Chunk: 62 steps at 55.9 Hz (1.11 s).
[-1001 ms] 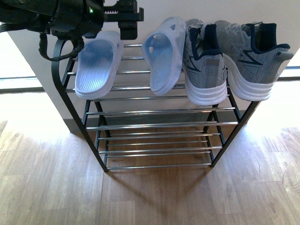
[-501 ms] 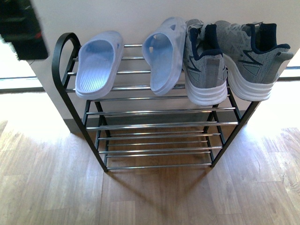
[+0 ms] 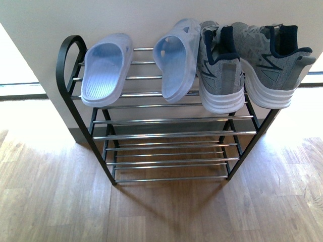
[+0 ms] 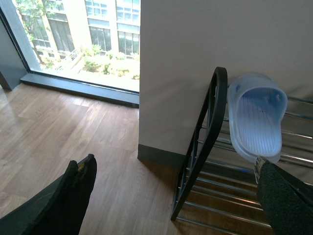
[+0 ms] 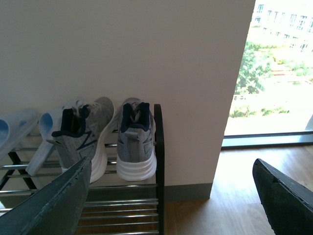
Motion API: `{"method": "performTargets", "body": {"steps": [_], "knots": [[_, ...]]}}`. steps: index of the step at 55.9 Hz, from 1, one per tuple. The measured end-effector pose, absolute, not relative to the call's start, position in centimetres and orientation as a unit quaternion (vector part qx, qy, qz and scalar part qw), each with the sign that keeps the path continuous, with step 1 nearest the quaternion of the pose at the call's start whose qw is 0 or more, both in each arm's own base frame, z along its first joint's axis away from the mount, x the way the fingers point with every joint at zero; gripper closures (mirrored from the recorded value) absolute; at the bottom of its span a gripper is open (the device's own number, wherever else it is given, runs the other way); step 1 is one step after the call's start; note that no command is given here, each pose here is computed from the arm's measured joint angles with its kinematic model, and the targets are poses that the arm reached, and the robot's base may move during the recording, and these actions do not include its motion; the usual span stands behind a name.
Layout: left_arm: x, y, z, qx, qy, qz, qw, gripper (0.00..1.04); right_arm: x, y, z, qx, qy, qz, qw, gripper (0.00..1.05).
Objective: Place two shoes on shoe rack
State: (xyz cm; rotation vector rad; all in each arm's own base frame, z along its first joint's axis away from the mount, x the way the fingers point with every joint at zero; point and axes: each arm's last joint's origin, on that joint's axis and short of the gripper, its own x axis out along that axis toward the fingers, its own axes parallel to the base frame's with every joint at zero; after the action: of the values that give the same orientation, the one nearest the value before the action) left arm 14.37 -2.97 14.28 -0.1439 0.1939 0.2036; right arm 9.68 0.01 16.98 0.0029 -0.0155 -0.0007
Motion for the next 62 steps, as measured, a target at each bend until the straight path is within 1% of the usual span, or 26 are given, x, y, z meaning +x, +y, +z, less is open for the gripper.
{"method": "performTargets", "body": {"steps": [11,13,15,17,19,20,35,41,42,45,62], "knots": [[14.4,-3.0,14.2,-0.068,0.096,0.094,0.989,0.10,9.7,0.0,17.0,0.001,-0.008,-0.001,1.000,0.09],[14.5,-2.9,14.1,-0.068,0.082,0.066,0.992,0.15,9.7,0.0,17.0,0.001,-0.008,-0.001,1.000,0.09],[14.7,-2.8,14.7,-0.060,0.051,0.038,0.996,0.21,9.7,0.0,17.0,0.001,-0.008,0.000,1.000,0.09],[14.8,-2.7,15.4,-0.050,0.013,0.010,0.999,0.28,9.7,0.0,17.0,0.001,-0.008,0.001,1.000,0.09],[14.6,-2.5,15.9,-0.041,-0.007,-0.002,0.999,0.35,9.7,0.0,17.0,0.001,-0.008,0.001,1.000,0.09],[14.5,-2.3,16.2,-0.034,-0.014,-0.006,0.999,0.40,9.7,0.0,17.0,0.001,-0.007,0.000,1.000,0.09],[13.1,-1.2,17.0,-0.010,-0.018,-0.002,1.000,0.85,9.7,0.0,17.0,0.001,-0.008,0.000,1.000,0.09],[12.5,-0.4,16.9,-0.006,-0.002,-0.012,1.000,1.03,9.7,0.0,17.0,0.001,-0.008,0.000,1.000,0.09],[12.5,-0.3,16.9,-0.007,-0.003,-0.008,1.000,1.04,9.7,0.0,17.0,0.001,-0.008,0.000,1.000,0.09],[12.2,-0.1,17.0,-0.005,-0.004,0.001,1.000,1.03,9.7,0.0,17.0,0.001,-0.008,0.000,1.000,0.09],[11.3,0.0,17.0,-0.005,-0.006,-0.001,1.000,1.03,9.7,0.0,17.0,0.001,-0.008,0.000,1.000,0.09]]}}
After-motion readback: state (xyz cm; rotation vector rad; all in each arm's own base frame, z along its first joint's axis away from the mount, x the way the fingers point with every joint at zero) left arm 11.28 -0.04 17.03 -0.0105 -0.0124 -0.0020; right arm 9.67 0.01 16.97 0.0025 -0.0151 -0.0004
